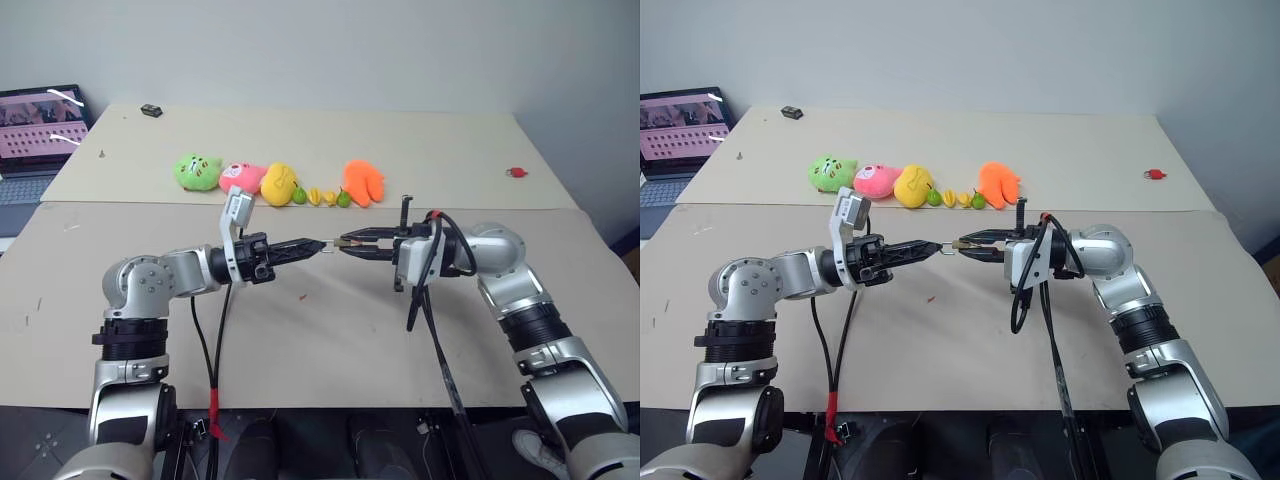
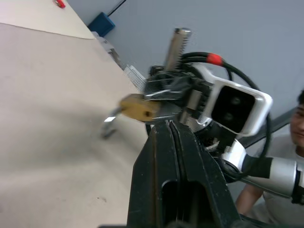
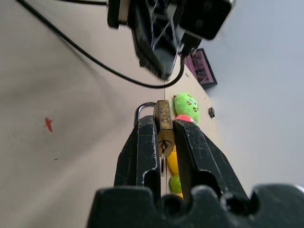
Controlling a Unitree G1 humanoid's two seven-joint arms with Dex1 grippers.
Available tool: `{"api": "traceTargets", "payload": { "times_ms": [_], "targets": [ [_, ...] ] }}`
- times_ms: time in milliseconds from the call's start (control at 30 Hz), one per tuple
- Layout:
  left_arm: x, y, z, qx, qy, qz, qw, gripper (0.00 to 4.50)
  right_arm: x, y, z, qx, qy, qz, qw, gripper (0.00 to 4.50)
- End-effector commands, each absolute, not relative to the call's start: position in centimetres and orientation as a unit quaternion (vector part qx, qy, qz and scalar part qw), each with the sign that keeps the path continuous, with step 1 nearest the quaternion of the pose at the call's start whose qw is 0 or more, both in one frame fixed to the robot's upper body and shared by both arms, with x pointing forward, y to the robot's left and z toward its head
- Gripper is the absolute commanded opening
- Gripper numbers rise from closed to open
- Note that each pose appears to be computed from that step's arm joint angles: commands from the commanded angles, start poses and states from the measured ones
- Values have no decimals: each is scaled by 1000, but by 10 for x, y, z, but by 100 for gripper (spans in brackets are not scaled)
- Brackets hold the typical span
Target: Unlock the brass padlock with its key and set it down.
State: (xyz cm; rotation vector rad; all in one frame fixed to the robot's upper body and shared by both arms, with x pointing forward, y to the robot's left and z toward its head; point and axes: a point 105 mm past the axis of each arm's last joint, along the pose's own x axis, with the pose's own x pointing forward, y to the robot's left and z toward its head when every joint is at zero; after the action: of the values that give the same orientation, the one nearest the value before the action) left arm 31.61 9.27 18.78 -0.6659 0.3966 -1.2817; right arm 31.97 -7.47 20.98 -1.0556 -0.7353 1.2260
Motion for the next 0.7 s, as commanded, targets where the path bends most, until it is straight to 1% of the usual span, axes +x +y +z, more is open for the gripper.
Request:
{"api": "traceTargets", "payload": {
  "times_ms": [33, 200, 333, 400, 467, 500, 567, 633, 700],
  "targets": [
    [322, 94, 197, -298, 158, -581, 741, 6, 310, -75, 244, -450, -373, 510, 632, 12],
    [326, 92, 199, -300, 153, -579, 743, 6, 302, -69, 259, -439, -393, 503, 632, 12],
    [334, 91, 201, -300, 140, -565, 756, 6, 294, -66, 259, -428, -392, 512, 633, 12],
    [342, 94, 202, -304, 127, -546, 771, 6, 290, -65, 248, -423, -378, 526, 634, 12],
    [352, 98, 204, -318, 115, -523, 782, 6, 288, -64, 229, -421, -357, 541, 635, 12],
    [354, 101, 204, -313, 113, -519, 787, 6, 291, -65, 213, -424, -335, 549, 638, 12],
    [348, 109, 200, -273, 117, -521, 800, 6, 296, -69, 175, -445, -294, 563, 632, 12],
    [348, 122, 191, -234, 128, -505, 821, 6, 305, -72, 161, -454, -279, 557, 636, 12],
    [353, 143, 182, -221, 139, -471, 843, 6, 318, -72, 160, -467, -279, 542, 641, 12]
  ]
}}
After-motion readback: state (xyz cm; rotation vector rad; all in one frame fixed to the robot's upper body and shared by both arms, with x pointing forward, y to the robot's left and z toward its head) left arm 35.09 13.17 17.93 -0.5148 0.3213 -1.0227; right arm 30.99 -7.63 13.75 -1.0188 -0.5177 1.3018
